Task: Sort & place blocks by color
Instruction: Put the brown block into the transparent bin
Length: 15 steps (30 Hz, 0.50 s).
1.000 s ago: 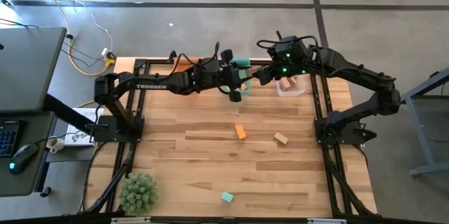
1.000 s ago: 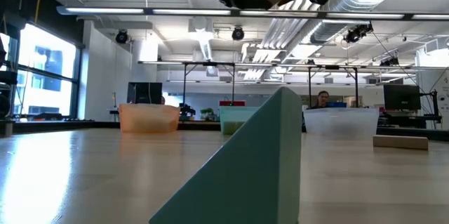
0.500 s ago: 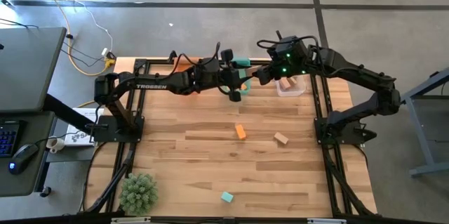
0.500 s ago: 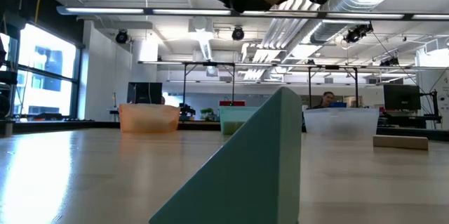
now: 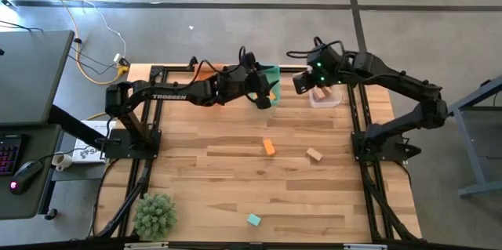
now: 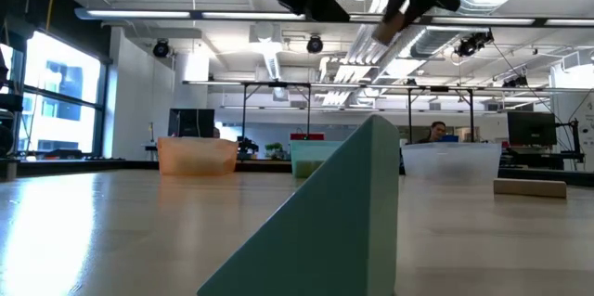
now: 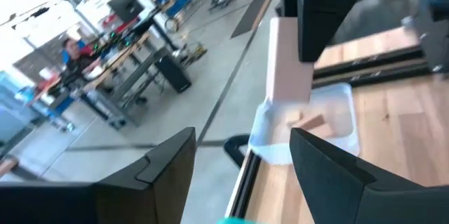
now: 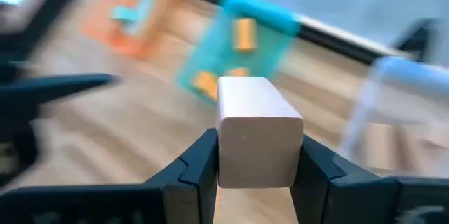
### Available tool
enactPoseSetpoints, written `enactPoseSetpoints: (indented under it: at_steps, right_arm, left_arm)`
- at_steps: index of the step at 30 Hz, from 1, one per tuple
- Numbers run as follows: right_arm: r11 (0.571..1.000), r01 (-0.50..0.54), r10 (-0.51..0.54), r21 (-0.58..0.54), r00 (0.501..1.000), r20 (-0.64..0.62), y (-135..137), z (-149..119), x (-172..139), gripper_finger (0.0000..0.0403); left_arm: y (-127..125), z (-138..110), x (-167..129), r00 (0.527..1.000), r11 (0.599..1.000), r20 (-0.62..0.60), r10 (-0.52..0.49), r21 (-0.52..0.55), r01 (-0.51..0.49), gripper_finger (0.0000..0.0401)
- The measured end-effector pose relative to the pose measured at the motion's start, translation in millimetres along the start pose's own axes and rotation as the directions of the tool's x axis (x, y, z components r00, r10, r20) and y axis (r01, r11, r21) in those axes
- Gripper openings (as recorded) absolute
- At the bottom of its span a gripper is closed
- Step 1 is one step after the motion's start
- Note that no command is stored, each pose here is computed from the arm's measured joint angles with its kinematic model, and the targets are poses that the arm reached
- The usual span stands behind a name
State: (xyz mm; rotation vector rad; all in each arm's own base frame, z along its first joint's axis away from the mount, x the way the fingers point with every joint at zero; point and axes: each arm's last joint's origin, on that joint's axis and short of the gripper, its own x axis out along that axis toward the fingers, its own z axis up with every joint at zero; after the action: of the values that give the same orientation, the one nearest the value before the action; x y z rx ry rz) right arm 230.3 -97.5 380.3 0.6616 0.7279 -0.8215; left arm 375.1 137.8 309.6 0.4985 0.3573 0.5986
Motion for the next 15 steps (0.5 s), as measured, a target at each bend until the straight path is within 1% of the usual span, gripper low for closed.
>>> enactPoseSetpoints:
  at_steps: [3,6,8,10,15]
  right_arm:
    - [0.989,0.146,-0.147,-0.040,0.989,-0.022,-12,1,8,0.0112]
    - [0.965,0.248,-0.254,-0.083,0.964,-0.076,-25,5,21,0.0112]
    - [0.952,0.284,-0.296,-0.115,0.949,-0.111,-34,10,32,0.0112]
    - [0.940,0.308,-0.329,-0.149,0.932,-0.151,-44,17,46,0.0112]
    - [0.930,0.306,-0.355,-0.203,0.891,-0.284,-74,32,84,0.0112]
  left_arm:
    - [-1,-3,0,0.999,1.000,-0.042,0.017,-0.001,-0.017,0.0220]
    - [-2,-7,0,0.996,1.000,-0.090,0.008,0.009,-0.008,0.0220]
    - [-3,-11,-1,0.992,1.000,-0.125,0.004,0.013,-0.002,0.0220]
    - [-4,-13,-1,0.988,1.000,-0.157,0.008,-0.010,-0.009,0.0220]
    - [-6,-19,-2,0.977,0.996,-0.211,-0.008,-0.093,-0.012,0.0220]
